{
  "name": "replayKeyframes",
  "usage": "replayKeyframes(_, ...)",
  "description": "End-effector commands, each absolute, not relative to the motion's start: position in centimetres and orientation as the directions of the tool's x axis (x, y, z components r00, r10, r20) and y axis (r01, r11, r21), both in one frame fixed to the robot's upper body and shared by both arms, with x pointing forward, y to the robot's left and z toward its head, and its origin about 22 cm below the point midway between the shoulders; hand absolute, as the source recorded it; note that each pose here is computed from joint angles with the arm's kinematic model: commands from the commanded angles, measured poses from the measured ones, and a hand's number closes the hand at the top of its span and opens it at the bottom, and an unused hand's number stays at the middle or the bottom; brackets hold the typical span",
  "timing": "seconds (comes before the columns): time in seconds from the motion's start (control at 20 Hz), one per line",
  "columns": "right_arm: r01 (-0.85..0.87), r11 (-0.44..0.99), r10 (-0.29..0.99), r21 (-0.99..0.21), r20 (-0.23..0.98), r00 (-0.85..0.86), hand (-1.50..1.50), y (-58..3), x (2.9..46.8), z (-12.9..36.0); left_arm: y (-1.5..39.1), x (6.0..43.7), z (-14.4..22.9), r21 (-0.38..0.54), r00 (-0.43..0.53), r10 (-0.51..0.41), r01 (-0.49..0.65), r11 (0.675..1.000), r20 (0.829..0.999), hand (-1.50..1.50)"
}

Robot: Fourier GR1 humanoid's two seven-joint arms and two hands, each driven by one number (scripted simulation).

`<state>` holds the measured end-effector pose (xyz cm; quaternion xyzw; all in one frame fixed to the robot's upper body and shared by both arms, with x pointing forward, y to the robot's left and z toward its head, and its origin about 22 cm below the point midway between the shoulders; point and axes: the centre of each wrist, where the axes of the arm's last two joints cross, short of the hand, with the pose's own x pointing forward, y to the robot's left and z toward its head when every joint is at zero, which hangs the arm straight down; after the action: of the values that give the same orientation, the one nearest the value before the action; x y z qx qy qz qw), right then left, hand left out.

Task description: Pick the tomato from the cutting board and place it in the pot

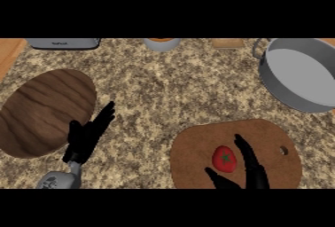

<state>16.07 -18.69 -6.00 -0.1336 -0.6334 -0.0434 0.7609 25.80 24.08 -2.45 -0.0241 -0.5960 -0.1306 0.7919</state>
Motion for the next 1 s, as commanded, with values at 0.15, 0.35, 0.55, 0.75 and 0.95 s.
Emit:
replayKeyframes(0.15, 0.206, 0.963, 0.134, -0.174, 0.971, 0.197, 1.5, -19.2, 17.7, -9.8, 23.1, 26.8, -2.1, 0.117, 0.26, -0.181, 0.242, 0.963, 0.949, 0.0)
replayKeyframes(0.35, 0.217, 0.968, 0.089, -0.126, 0.981, 0.174, 1.5, -18.2, 17.0, -10.1, 23.1, 26.8, -1.7, 0.099, 0.258, -0.161, 0.236, 0.967, 0.953, 0.0)
replayKeyframes(0.55, 0.224, 0.969, 0.084, -0.101, 0.993, 0.084, 1.5, -25.4, 17.1, -9.1, 24.5, 26.0, -2.5, 0.113, 0.258, -0.174, 0.234, 0.966, 0.95, 0.0)
replayKeyframes(0.75, 0.182, 0.955, 0.231, -0.235, 0.972, 0.039, 1.5, -37.8, 17.9, -4.3, 24.4, 26.0, -2.2, 0.117, 0.248, -0.176, 0.234, 0.965, 0.953, 0.0)
replayKeyframes(0.95, 0.222, 0.944, 0.255, -0.244, 0.967, -0.02, 1.5, -45.4, 17.8, -0.7, 23.8, 25.3, -2.7, 0.103, 0.255, -0.164, 0.236, 0.966, 0.953, 0.0)
